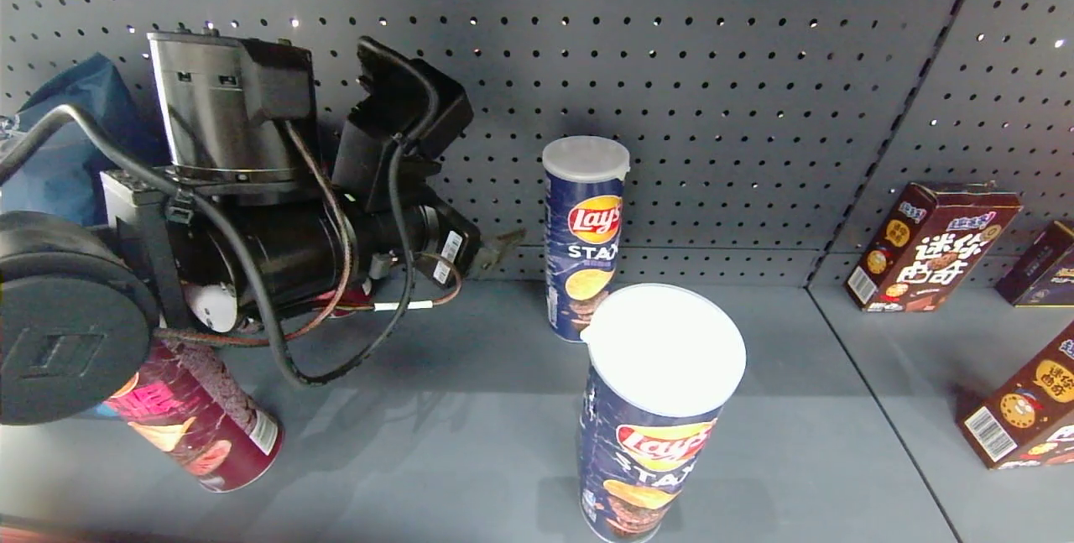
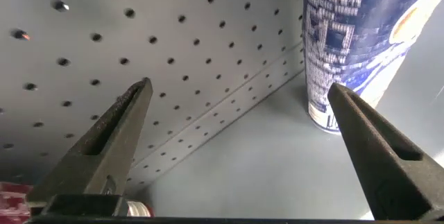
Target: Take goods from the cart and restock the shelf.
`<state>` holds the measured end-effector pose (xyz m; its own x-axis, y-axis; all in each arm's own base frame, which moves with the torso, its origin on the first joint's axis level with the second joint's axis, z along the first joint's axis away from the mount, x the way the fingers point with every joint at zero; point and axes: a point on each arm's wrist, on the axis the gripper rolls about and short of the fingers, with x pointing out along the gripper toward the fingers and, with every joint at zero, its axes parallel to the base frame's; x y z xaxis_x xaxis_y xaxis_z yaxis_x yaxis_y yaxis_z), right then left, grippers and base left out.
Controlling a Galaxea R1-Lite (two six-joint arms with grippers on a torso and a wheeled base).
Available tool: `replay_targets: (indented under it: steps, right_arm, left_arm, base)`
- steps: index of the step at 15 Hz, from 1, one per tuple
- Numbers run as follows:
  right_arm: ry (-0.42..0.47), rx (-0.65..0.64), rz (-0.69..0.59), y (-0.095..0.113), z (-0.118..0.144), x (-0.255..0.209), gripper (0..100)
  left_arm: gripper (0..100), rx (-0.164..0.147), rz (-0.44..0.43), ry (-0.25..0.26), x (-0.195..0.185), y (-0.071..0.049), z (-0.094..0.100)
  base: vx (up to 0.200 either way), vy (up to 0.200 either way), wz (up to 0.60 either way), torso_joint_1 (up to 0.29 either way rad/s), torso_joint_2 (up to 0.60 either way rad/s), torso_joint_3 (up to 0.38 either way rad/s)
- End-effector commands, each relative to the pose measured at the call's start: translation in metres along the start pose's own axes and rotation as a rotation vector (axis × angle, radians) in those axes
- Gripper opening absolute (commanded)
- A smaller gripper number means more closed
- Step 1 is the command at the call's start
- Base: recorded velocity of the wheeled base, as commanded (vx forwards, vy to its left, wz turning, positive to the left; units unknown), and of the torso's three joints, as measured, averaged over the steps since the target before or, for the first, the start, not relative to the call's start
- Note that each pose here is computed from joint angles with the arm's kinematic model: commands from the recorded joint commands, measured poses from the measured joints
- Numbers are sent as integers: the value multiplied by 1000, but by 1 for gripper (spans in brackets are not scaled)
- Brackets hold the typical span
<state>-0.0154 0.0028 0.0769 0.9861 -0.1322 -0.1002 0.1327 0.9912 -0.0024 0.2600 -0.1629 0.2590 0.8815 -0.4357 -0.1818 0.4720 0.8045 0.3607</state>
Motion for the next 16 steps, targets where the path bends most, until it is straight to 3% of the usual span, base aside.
replay_targets:
  steps: [1, 3, 6, 7, 16]
  right_arm:
    - [2, 0, 0, 0, 0, 0, 100]
    - [1, 0, 0, 0, 0, 0, 100]
    - [2, 0, 0, 0, 0, 0, 100]
    - [1, 0, 0, 0, 0, 0, 100]
    - [1, 0, 0, 0, 0, 0, 100]
  left_arm:
    - [100, -1, 8, -28, -9, 0, 8]
    - [100, 3, 14, -53, -17, -1, 15]
    - [100, 48, 40, -105, -33, 7, 27]
    - [100, 51, 48, -117, -40, 10, 30]
    - [100, 24, 146, -264, -115, 31, 52]
  base:
    - [0, 0, 0, 0, 0, 0]
    - [0, 0, 0, 0, 0, 0]
    - [0, 0, 0, 0, 0, 0]
    - [0, 0, 0, 0, 0, 0]
    - [0, 0, 0, 0, 0, 0]
